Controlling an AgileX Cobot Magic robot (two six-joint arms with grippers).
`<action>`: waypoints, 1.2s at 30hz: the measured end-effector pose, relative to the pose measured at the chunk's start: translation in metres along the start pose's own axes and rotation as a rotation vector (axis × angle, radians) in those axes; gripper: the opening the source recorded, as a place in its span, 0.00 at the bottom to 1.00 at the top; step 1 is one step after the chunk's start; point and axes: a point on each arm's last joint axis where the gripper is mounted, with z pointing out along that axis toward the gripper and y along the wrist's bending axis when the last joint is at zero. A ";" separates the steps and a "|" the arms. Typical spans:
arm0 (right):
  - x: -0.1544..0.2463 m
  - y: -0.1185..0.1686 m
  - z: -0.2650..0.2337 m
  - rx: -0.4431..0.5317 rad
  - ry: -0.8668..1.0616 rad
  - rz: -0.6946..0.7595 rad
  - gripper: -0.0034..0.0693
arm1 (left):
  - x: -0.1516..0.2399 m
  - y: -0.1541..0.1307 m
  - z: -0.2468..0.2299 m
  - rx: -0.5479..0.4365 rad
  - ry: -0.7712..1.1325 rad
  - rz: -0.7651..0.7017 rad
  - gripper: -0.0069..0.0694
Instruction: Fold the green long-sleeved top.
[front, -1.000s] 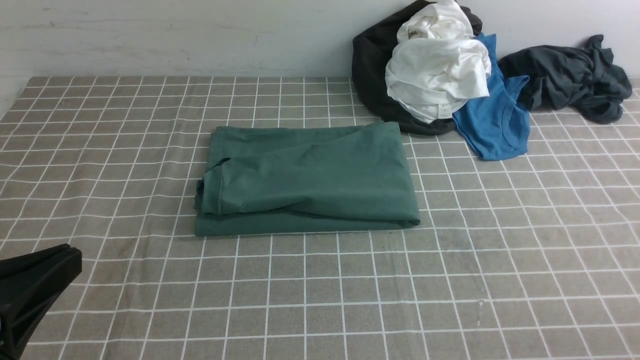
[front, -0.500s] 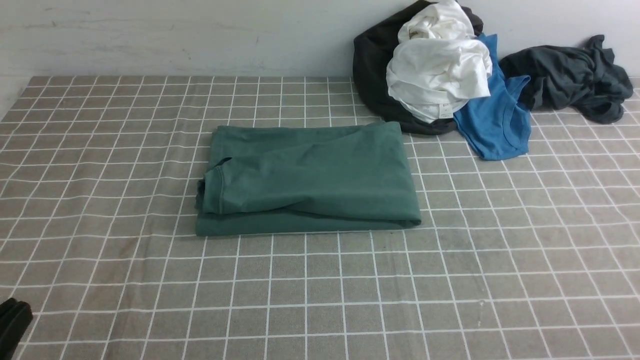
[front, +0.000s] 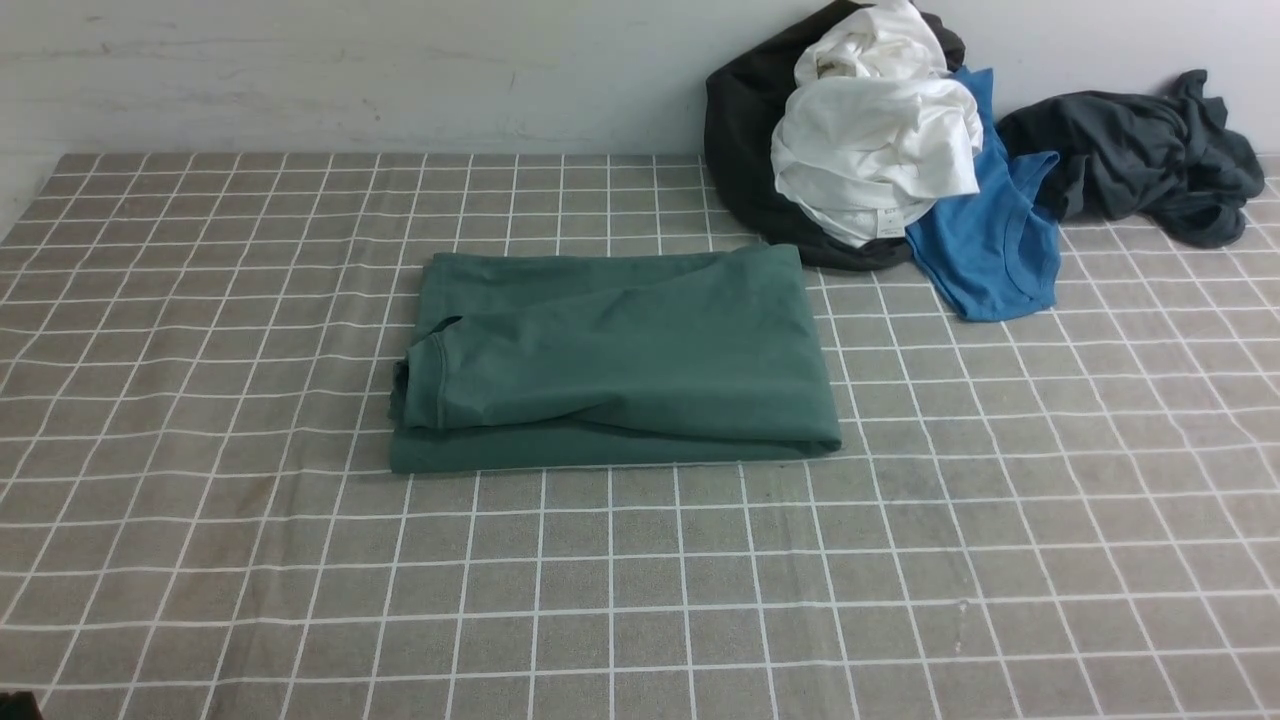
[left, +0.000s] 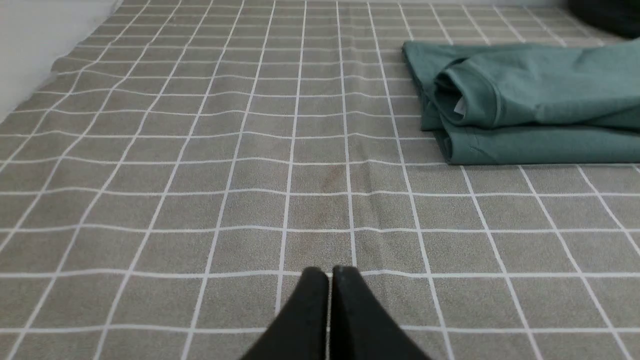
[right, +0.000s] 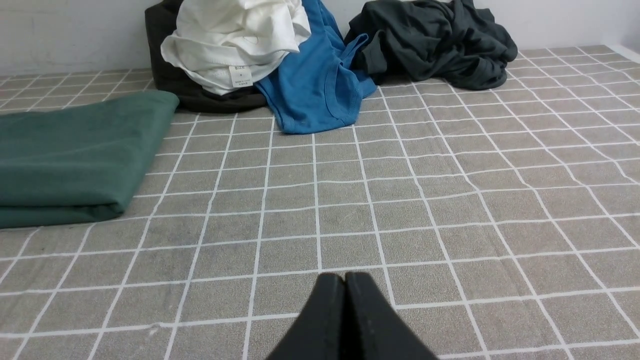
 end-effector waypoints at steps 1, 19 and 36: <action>0.000 0.000 0.000 0.000 0.000 0.000 0.03 | 0.000 0.000 0.000 0.002 0.002 0.017 0.08; 0.000 0.000 0.000 0.000 0.000 0.000 0.03 | 0.000 -0.002 0.000 0.018 0.005 0.122 0.08; 0.000 0.000 0.000 0.000 0.000 0.000 0.03 | 0.000 -0.002 0.000 0.019 0.005 0.119 0.08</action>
